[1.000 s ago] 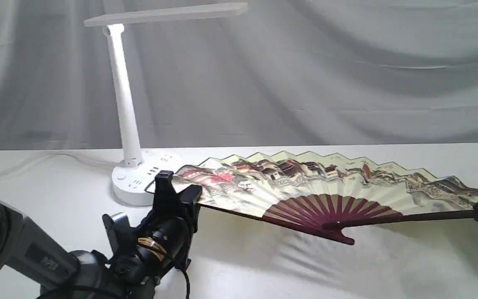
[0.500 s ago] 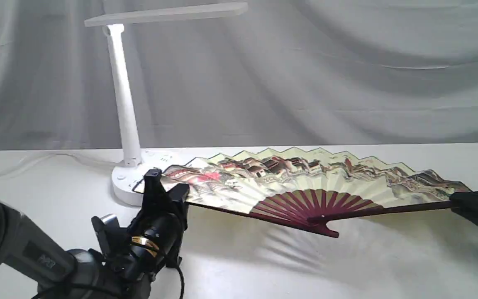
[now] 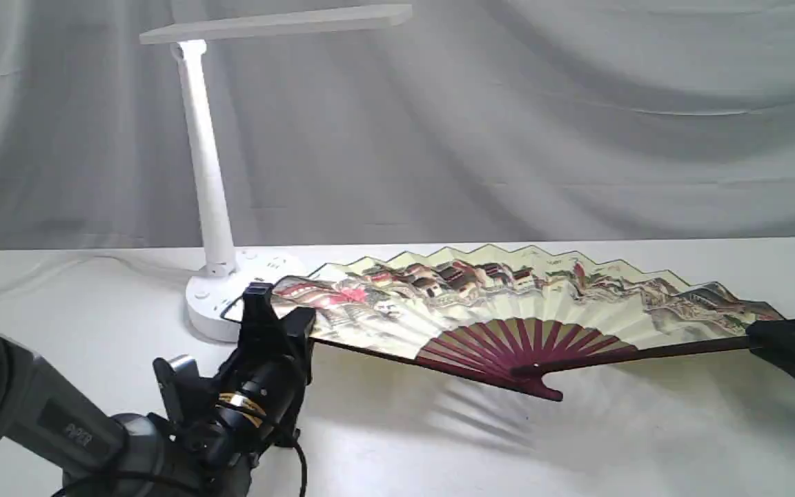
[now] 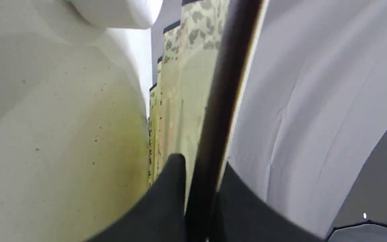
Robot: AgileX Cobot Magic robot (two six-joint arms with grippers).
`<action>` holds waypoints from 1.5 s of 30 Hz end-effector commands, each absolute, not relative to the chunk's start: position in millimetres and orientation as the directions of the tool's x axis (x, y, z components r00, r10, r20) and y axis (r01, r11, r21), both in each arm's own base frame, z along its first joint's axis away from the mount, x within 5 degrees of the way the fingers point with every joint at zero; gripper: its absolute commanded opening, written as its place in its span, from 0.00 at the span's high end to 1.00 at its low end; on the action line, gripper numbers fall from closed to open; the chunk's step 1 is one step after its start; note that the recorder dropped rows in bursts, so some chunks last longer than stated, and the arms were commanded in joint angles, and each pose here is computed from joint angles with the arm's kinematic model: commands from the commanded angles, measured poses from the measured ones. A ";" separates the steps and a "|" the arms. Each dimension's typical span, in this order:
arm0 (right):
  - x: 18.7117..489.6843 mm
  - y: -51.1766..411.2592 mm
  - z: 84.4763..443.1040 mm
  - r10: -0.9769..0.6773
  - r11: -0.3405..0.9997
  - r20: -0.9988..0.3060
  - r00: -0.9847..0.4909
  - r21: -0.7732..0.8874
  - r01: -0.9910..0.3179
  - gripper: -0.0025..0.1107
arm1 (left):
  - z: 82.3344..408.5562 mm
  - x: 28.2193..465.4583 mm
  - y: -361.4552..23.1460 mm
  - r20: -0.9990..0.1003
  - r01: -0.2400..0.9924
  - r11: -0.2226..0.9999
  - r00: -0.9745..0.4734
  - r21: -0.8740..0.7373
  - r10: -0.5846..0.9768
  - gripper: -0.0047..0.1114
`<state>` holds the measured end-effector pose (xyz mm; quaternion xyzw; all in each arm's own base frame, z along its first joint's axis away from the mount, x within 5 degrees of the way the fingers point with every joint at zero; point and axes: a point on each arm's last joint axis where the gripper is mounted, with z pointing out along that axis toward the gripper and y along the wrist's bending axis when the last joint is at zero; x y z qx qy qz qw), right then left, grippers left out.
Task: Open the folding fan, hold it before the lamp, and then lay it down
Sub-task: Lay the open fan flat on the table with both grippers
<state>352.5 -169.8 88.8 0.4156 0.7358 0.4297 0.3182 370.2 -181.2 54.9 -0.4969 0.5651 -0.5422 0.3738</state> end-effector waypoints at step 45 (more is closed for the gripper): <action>334.9 -176.5 139.8 0.784 0.581 -0.310 -0.537 0.670 0.462 0.44 | 101.4 374.5 -133.0 -0.249 -0.310 0.472 -0.551 -0.825 -0.797 0.39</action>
